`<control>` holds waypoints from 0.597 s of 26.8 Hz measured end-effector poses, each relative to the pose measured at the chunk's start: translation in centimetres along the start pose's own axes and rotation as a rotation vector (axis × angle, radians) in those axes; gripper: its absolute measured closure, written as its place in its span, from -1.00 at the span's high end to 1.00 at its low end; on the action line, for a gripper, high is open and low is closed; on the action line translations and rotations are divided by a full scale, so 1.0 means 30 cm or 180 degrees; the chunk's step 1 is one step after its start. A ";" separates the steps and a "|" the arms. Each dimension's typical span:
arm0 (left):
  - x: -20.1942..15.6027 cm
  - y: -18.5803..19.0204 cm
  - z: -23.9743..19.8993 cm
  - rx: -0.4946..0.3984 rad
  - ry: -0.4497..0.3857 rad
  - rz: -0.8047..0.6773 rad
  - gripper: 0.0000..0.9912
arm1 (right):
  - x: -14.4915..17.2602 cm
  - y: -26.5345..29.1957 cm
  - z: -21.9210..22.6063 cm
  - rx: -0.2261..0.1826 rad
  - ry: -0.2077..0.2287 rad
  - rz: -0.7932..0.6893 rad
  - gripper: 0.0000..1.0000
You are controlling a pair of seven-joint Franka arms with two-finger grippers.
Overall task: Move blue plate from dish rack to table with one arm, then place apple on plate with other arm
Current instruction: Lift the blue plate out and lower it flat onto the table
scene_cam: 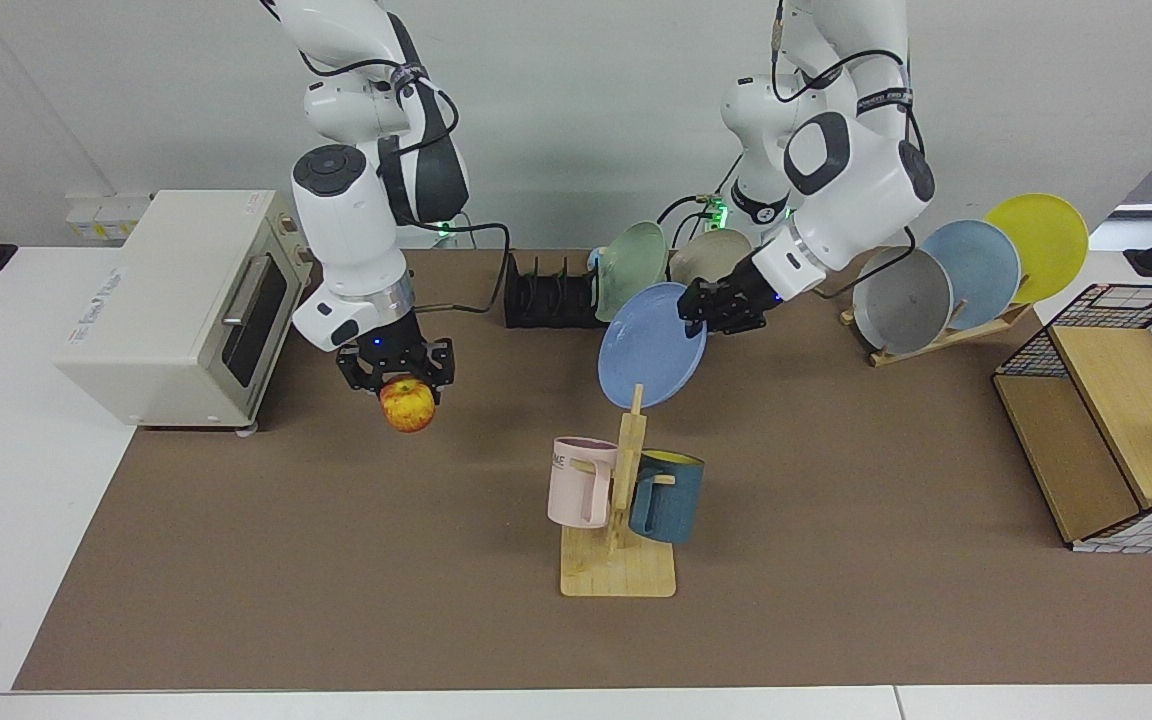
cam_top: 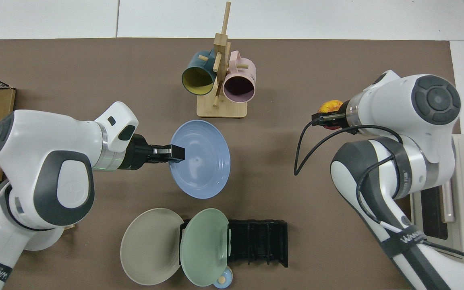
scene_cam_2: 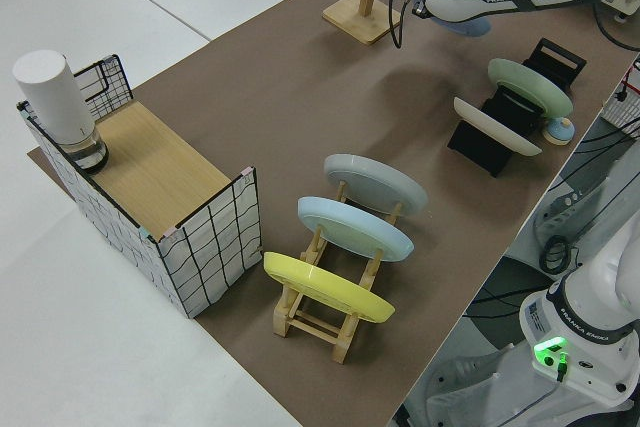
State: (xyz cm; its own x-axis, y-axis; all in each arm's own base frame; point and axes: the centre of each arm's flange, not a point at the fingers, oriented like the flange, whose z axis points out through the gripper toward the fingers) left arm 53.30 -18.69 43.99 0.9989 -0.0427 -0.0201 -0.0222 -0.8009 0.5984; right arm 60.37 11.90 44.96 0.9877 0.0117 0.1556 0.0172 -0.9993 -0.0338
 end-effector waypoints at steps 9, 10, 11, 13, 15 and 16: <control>0.063 -0.180 0.205 -0.0183 -0.0153 0.0028 -0.80 | -0.020 0.067 0.053 -0.0029 -0.0109 0.0007 0.40; 0.065 -0.181 0.216 -0.0189 -0.0149 0.0033 -0.80 | -0.024 0.067 0.059 -0.0031 -0.0123 0.0007 0.40; 0.066 -0.178 0.226 -0.0193 -0.0135 0.0039 -0.80 | -0.028 0.068 0.065 -0.0033 -0.0136 0.0007 0.40; 0.066 -0.163 0.244 -0.0190 -0.0098 0.0056 -0.80 | -0.038 0.069 0.080 -0.0038 -0.0169 0.0007 0.40; 0.061 -0.140 0.263 -0.0184 -0.0072 0.0085 -0.80 | -0.049 0.071 0.097 -0.0043 -0.0202 0.0008 0.40; 0.057 -0.129 0.272 -0.0184 -0.0070 0.0099 -0.80 | -0.054 0.072 0.105 -0.0044 -0.0211 0.0009 0.40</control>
State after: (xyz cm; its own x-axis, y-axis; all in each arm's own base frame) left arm 54.76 -20.52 35.11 0.9966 -0.0806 -0.0179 -0.0502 -0.7632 0.6442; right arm 59.29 9.83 41.53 0.9959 0.0109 0.0898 0.0128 -0.9997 -0.0204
